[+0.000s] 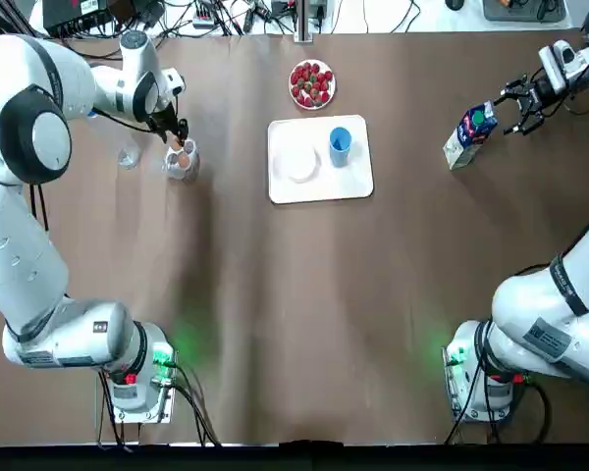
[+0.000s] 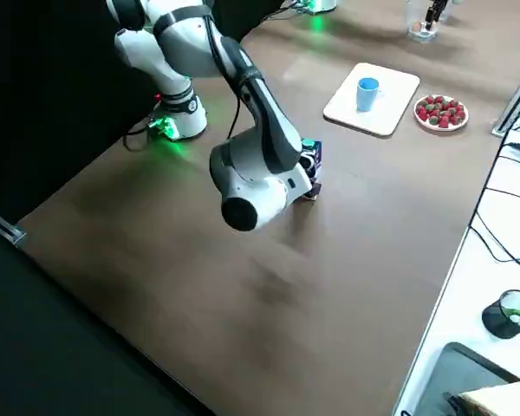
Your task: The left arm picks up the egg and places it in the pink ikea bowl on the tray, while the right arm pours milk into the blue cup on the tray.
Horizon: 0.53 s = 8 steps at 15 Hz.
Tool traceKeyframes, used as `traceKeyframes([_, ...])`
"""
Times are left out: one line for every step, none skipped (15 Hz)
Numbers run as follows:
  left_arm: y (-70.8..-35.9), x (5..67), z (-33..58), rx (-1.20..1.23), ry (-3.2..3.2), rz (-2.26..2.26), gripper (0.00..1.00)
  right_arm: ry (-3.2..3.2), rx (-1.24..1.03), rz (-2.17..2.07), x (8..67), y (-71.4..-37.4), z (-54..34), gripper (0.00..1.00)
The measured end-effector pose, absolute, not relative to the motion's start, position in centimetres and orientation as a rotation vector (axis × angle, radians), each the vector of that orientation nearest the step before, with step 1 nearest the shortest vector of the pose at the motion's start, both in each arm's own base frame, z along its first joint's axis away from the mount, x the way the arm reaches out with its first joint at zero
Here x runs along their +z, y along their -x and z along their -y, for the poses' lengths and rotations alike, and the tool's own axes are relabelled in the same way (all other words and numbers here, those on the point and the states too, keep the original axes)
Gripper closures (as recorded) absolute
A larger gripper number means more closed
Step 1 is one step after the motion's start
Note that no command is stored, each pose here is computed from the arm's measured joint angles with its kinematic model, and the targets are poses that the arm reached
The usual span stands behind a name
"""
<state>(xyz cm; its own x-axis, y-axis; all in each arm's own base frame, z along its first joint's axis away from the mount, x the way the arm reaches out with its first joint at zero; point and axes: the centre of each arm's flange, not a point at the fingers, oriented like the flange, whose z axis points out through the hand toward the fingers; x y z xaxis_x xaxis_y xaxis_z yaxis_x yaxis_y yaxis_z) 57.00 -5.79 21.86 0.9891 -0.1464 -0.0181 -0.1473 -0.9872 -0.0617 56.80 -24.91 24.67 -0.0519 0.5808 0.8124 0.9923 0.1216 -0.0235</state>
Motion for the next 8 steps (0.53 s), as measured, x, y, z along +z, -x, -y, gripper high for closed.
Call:
traceKeyframes([-57.0,21.9,5.9,0.02,3.07,-0.228,0.32,1.527,-0.761,1.688,23.2,-56.6,24.7,0.0])
traceKeyframes([-57.0,21.9,5.9,0.019,3.071,-0.226,0.33,1.52,-0.758,1.671,22.5,-56.4,24.6,0.0])
traceKeyframes([-57.0,21.9,5.9,0.018,3.071,-0.224,0.33,1.508,-0.754,1.651,21.7,-56.2,24.6,0.0])
traceKeyframes([-57.0,21.9,5.9,0.017,3.071,-0.222,0.33,1.498,-0.753,1.635,21.0,-56.0,24.5,0.0])
traceKeyframes([-57.0,21.8,5.8,0.016,3.072,-0.221,0.34,1.49,-0.753,1.625,20.4,-55.8,24.4,0.0])
traceKeyframes([-57.0,21.8,5.8,0.015,3.072,-0.218,0.37,1.484,-0.751,1.618,20.0,-55.7,24.3,0.0])
traceKeyframes([-57.0,21.8,5.8,0.015,3.072,-0.217,0.37,1.48,-0.749,1.612,19.6,-55.7,24.2,0.0])
traceKeyframes([-57.0,21.8,5.8,0.015,3.072,-0.216,0.39,1.474,-0.747,1.607,19.3,-55.6,24.1,0.0])
